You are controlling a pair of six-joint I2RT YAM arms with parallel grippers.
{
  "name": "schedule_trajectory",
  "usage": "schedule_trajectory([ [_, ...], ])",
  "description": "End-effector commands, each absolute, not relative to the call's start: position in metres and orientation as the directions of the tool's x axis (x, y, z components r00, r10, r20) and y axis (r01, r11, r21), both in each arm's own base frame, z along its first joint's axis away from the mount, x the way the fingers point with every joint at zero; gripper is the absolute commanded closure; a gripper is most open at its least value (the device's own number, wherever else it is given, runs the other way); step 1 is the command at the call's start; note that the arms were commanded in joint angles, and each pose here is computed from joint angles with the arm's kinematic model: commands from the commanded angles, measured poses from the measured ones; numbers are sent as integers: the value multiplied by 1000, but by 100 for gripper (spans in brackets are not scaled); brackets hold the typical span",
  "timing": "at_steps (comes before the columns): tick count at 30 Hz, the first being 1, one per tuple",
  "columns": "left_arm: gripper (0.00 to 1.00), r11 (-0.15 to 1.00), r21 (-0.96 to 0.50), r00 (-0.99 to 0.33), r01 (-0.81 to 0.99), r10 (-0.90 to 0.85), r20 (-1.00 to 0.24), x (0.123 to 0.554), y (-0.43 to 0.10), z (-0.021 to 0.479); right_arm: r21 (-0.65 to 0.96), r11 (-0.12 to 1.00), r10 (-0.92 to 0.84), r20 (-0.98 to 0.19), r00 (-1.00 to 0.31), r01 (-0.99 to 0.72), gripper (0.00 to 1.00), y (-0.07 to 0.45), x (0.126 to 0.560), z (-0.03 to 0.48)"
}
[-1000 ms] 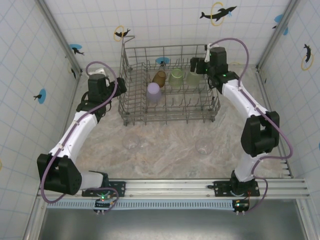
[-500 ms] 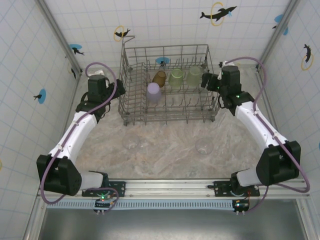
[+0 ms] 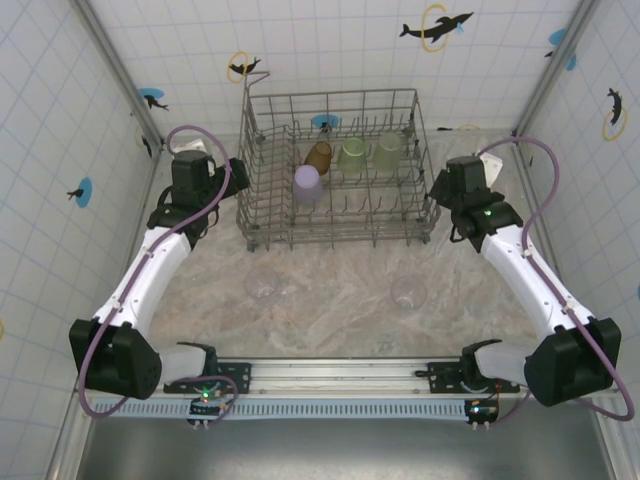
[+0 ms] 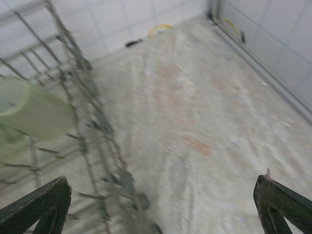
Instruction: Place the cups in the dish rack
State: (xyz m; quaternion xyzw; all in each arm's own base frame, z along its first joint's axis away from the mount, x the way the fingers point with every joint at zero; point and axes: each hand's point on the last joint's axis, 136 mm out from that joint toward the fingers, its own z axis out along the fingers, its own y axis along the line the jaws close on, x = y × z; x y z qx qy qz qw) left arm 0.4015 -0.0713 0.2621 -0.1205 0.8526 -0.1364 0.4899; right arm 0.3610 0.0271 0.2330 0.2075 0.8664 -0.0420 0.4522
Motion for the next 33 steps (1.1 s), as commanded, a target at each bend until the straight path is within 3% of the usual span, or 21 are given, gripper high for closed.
schedule_trajectory([
  [1,2,935,-350,-498,-53,-329,-803,393,-72,269,-7,869,310,-771,-556,494,1,-3,333,225],
  [15,3,921,-390,-540,15,-321,-778,396,-89,271,-44,696,522,-654,-548,716,1,-107,238,183],
  [28,2,891,-454,-544,27,-368,-754,391,-95,281,34,676,646,-508,-570,736,0,-123,217,122],
  [33,3,888,-459,-548,19,-375,-748,388,-95,279,62,692,659,-463,-593,720,5,-114,215,100],
])
